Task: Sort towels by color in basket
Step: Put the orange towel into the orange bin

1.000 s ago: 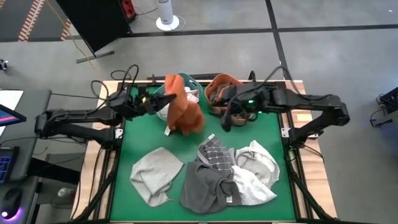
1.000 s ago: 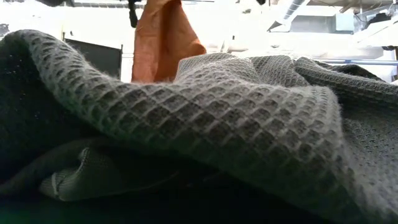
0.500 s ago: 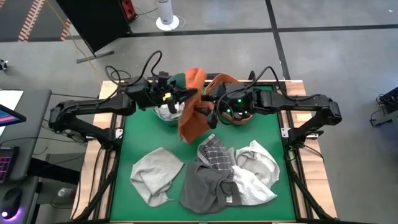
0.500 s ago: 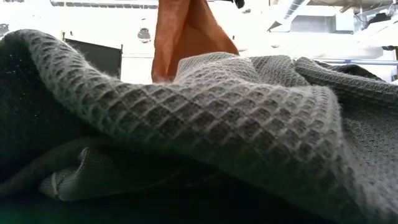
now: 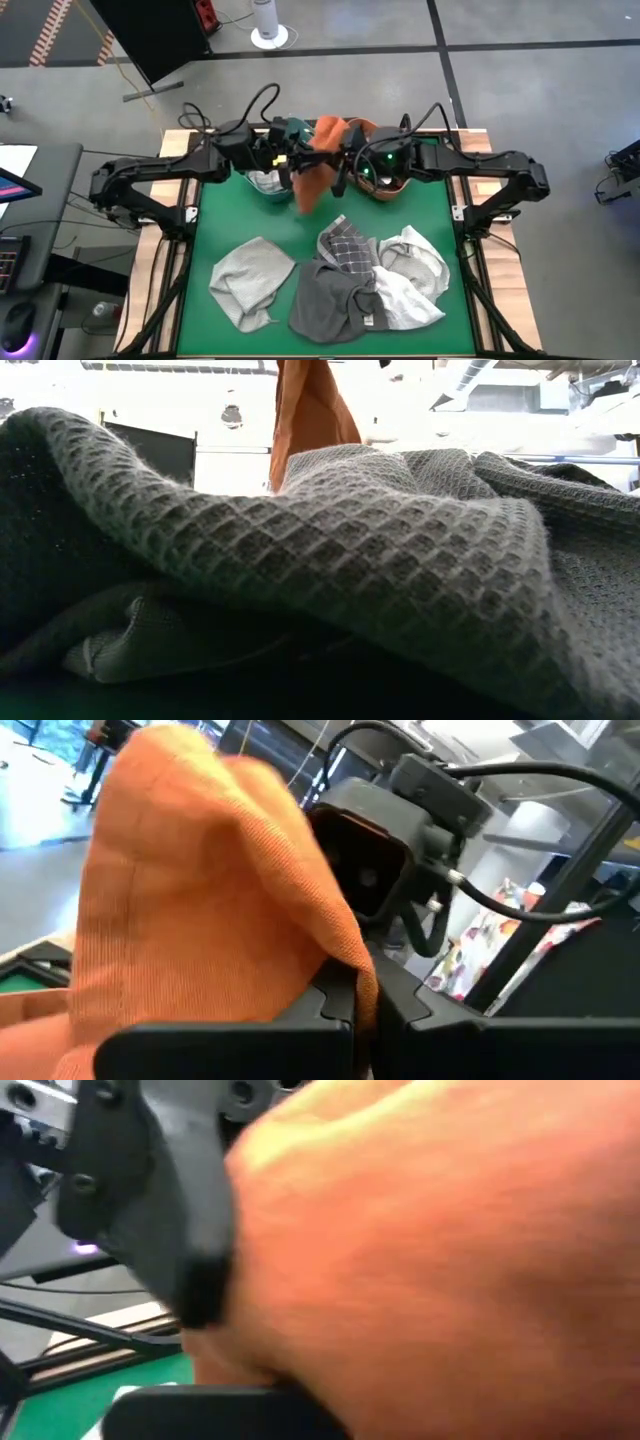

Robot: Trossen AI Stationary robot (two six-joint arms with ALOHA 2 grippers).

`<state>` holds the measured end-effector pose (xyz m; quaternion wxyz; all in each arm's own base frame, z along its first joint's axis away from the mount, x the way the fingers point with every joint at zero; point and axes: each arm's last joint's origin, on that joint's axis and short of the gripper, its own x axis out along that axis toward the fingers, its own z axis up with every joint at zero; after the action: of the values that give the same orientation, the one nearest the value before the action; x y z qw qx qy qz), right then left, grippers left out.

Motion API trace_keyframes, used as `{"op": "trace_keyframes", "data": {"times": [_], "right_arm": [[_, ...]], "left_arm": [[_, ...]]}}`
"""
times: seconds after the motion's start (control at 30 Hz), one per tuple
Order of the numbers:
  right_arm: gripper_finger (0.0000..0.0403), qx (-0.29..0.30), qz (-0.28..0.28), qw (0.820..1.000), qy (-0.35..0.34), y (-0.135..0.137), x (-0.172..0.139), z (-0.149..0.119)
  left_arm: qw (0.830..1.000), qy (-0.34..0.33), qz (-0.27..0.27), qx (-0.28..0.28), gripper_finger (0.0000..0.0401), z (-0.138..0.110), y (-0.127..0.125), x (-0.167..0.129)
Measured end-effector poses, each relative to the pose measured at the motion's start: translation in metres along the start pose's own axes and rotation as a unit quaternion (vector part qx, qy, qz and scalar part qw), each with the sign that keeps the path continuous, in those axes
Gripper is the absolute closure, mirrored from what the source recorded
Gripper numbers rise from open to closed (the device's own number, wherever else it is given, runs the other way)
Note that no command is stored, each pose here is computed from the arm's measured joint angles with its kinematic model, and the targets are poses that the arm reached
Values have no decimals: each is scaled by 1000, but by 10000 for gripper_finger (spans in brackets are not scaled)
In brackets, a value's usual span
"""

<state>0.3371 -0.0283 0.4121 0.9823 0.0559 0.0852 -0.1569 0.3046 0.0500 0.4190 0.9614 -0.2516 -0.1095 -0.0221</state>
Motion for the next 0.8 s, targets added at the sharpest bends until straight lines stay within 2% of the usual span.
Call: {"op": "trace_keyframes", "data": {"times": [0.1,0.2,0.4,0.53,0.7,0.8], "right_arm": [[382,1,-4,1000,-11,-4,-4,5],[384,-2,-8,1000,-19,-9,-10,10],[384,-18,-18,999,-36,-18,-28,21],[384,-27,-43,997,-51,-26,-45,31],[384,-69,-130,986,-78,-36,-77,51],[384,-110,-206,971,-58,-42,-96,59]], "left_arm": [[1000,-7,-3,23,388,7,-5,-6],[999,-19,-4,47,359,15,-12,-16],[996,-10,35,76,266,25,-19,-36],[995,-3,49,86,206,33,-25,-51],[991,22,86,99,179,36,-29,-71],[989,37,109,97,178,36,-30,-80]]}}
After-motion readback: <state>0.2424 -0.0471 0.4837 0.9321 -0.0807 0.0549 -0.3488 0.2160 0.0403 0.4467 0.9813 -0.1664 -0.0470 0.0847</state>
